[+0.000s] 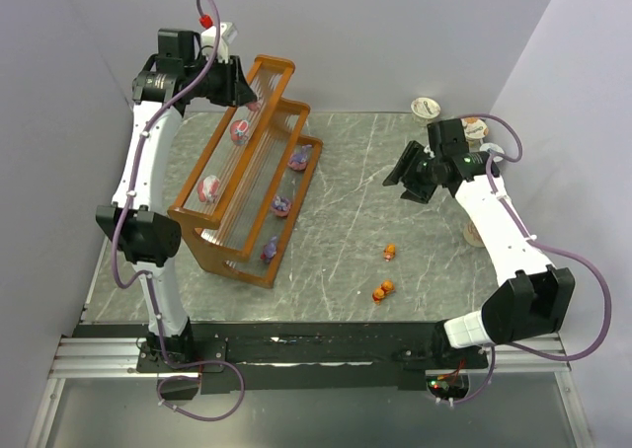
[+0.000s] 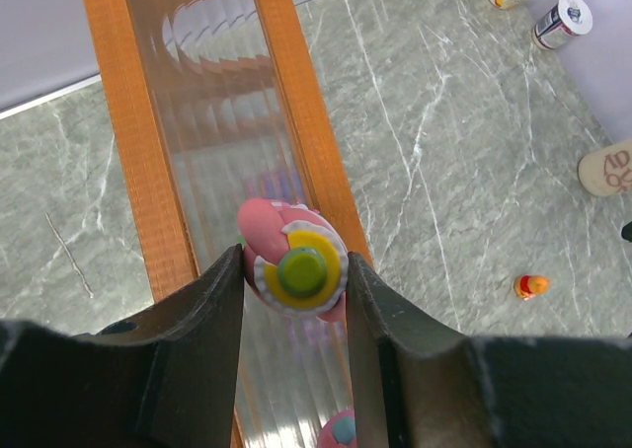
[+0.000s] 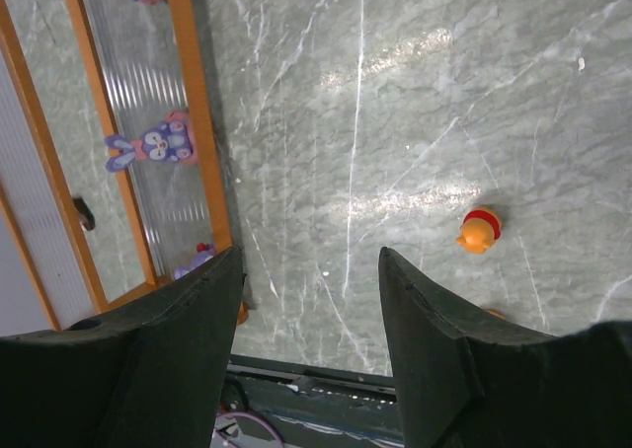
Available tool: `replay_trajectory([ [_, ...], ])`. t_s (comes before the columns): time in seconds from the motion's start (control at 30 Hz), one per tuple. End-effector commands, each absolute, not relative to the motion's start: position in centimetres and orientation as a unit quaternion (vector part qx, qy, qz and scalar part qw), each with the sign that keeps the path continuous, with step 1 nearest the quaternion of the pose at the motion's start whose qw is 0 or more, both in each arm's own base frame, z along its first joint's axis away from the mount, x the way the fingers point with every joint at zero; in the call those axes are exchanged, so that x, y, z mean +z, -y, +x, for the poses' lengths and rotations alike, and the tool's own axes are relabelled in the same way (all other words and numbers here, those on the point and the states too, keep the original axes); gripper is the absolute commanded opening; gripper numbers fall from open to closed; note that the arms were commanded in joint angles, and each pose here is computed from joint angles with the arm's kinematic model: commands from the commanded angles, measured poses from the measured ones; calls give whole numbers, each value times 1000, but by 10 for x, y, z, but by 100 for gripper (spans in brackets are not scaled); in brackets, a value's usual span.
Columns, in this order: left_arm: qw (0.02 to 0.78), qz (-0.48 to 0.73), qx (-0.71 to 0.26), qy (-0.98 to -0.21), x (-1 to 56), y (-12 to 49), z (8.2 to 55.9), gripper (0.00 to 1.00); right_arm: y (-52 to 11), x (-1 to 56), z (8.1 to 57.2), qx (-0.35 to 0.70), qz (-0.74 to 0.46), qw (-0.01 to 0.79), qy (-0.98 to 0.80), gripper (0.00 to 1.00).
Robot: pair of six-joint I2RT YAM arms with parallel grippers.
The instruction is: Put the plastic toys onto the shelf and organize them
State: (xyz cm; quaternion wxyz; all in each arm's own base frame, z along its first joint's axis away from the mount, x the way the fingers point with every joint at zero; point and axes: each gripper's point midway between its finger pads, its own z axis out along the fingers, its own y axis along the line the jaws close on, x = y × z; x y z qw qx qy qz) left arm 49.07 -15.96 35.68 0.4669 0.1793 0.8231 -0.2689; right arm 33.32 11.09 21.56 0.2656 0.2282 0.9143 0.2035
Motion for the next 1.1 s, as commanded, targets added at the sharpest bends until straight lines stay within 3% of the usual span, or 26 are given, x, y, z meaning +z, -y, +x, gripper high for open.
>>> replay_trajectory([
  [0.0,494,202,-271,-801,381,161,483,15,-112,230,347,205,218,295,-908,64],
  [0.27,482,199,-270,-809,376,159,476,17,-119,232,349,206,200,295,-911,64],
  [0.67,485,203,-266,-808,387,156,460,11,-119,229,347,204,195,294,-913,64],
  [0.9,479,201,-263,-813,384,155,458,18,-119,226,346,205,195,290,-914,64],
  [1.07,471,195,-260,-820,375,155,465,18,-120,225,345,204,194,288,-915,64],
])
